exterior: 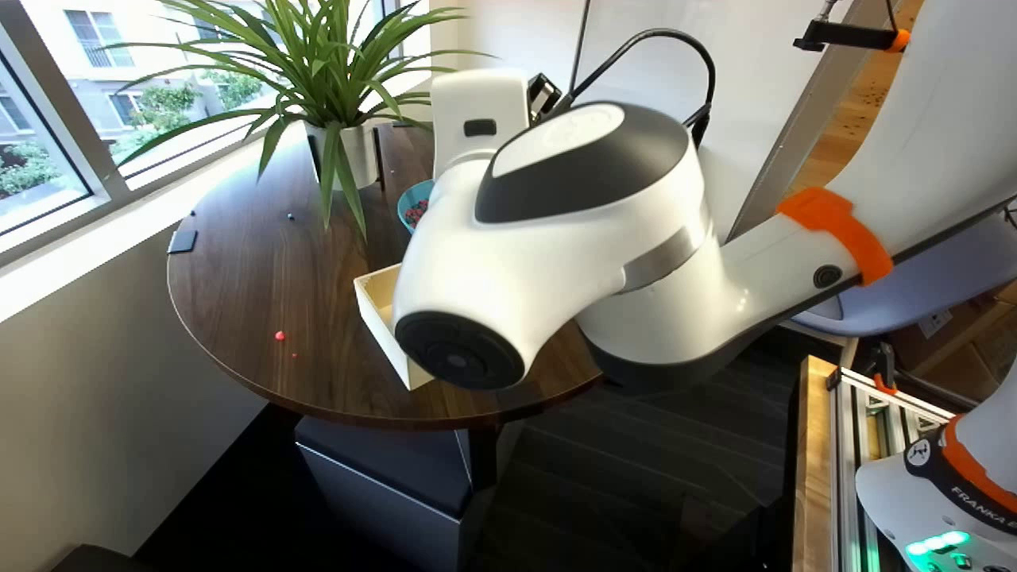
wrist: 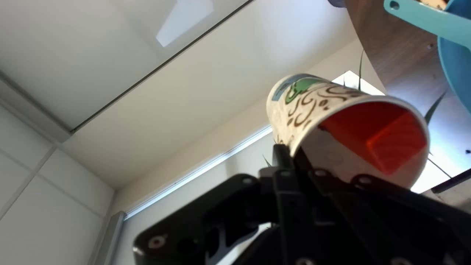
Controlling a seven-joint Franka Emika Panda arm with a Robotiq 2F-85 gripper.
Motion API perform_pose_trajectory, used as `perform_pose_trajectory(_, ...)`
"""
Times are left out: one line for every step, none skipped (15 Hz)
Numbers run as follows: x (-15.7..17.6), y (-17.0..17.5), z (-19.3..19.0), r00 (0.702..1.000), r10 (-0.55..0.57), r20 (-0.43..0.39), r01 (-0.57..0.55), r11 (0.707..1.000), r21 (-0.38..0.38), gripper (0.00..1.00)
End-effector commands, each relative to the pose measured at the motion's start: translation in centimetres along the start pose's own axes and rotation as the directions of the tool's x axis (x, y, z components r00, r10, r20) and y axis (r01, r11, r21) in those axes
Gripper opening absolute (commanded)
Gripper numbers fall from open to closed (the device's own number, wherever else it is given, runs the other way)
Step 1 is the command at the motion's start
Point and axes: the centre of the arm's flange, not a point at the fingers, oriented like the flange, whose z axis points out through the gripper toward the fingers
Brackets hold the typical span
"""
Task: Pour the contents of the paper cup into the blue bowl
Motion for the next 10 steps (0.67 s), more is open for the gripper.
perform_pose_trajectory(0.3, -1.9, -1.0, 0.999, 0.003, -0.048, -0.007, 0.997, -0.080, 0.01)
perform_pose_trajectory(0.5, -2.5, -1.0, 0.999, 0.002, -0.051, -0.006, 0.996, -0.088, 0.01)
perform_pose_trajectory(0.8, -3.1, -0.8, 0.999, -0.004, -0.046, 0.000, 0.995, -0.095, 0.01)
perform_pose_trajectory(1.0, -3.7, -0.5, 0.999, -0.010, -0.043, 0.005, 0.994, -0.105, 0.01)
perform_pose_trajectory(1.1, -4.1, -0.3, 0.999, -0.012, -0.039, 0.007, 0.994, -0.109, 0.01)
perform_pose_trajectory(1.2, -4.7, 0.0, 0.999, -0.021, -0.031, 0.017, 0.994, -0.112, 0.01)
perform_pose_trajectory(1.3, -5.1, 0.4, 0.999, -0.025, -0.021, 0.022, 0.993, -0.115, 0.01)
perform_pose_trajectory(1.4, -5.4, 0.7, 1.000, -0.018, -0.007, 0.017, 0.994, -0.108, 0.01)
perform_pose_trajectory(1.7, -5.6, 1.1, 1.000, -0.018, 0.017, 0.020, 0.996, -0.093, 0.01)
perform_pose_trajectory(2.1, -5.7, 1.5, 0.999, -0.009, 0.031, 0.011, 0.996, -0.085, 0.01)
